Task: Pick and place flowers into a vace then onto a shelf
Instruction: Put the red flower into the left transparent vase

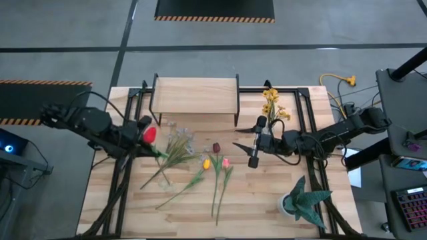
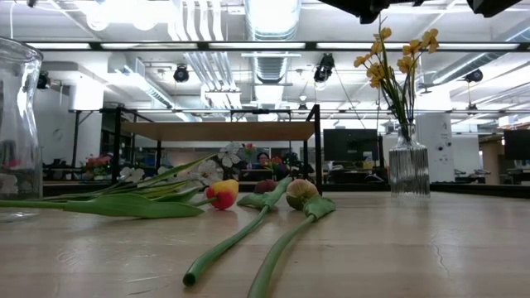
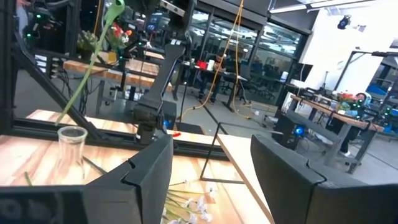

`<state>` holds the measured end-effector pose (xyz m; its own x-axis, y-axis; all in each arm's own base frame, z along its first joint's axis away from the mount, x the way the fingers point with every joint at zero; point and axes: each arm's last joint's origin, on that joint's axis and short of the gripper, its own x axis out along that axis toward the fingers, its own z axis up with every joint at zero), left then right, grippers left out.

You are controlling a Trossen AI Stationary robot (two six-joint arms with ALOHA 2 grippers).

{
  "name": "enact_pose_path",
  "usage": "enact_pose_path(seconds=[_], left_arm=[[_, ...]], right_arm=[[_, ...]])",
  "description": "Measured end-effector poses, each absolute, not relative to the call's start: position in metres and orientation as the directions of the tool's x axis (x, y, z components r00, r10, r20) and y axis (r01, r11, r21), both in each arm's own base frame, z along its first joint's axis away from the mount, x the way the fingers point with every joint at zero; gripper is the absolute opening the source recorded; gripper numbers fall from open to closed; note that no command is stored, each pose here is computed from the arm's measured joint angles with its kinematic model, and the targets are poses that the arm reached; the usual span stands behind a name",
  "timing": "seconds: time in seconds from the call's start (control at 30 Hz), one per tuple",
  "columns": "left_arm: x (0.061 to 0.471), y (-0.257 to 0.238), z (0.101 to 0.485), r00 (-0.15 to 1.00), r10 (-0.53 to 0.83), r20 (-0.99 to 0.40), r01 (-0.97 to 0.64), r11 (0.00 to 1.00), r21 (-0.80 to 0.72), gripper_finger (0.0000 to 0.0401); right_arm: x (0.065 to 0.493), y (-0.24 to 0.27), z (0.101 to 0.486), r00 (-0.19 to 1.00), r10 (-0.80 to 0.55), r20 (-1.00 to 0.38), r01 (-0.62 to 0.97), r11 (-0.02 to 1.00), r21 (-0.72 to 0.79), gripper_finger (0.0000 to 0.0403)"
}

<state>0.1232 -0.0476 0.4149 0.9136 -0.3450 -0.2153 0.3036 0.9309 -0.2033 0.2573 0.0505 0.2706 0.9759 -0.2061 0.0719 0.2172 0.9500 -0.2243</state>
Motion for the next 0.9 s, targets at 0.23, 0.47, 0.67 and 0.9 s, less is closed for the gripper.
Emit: enact_pose_path(seconds=[0.23, 0.47, 0.67, 0.9], left_arm=[[0.125, -0.048, 0.419, 0.866, -0.325, -0.38, 0.278, 0.944, -0.176, 0.0], [0.128, -0.049, 0.408, 0.844, -0.308, -0.439, 0.262, 0.951, -0.164, 0.0], [0.134, -0.051, 0.396, 0.845, -0.295, -0.446, 0.25, 0.955, -0.157, 0.0], [0.145, -0.058, 0.364, 0.817, -0.302, -0.492, 0.262, 0.953, -0.15, 0.0]], right_arm=[[0.257, 0.051, 0.27, 0.976, -0.206, 0.066, 0.216, 0.95, -0.225, 0.0208], [0.258, 0.051, 0.268, 0.977, -0.205, 0.051, 0.212, 0.954, -0.211, 0.0208], [0.258, 0.05, 0.268, 0.977, -0.206, 0.051, 0.212, 0.954, -0.212, 0.0207], [0.258, 0.051, 0.268, 0.977, -0.206, 0.052, 0.212, 0.954, -0.212, 0.0207]])
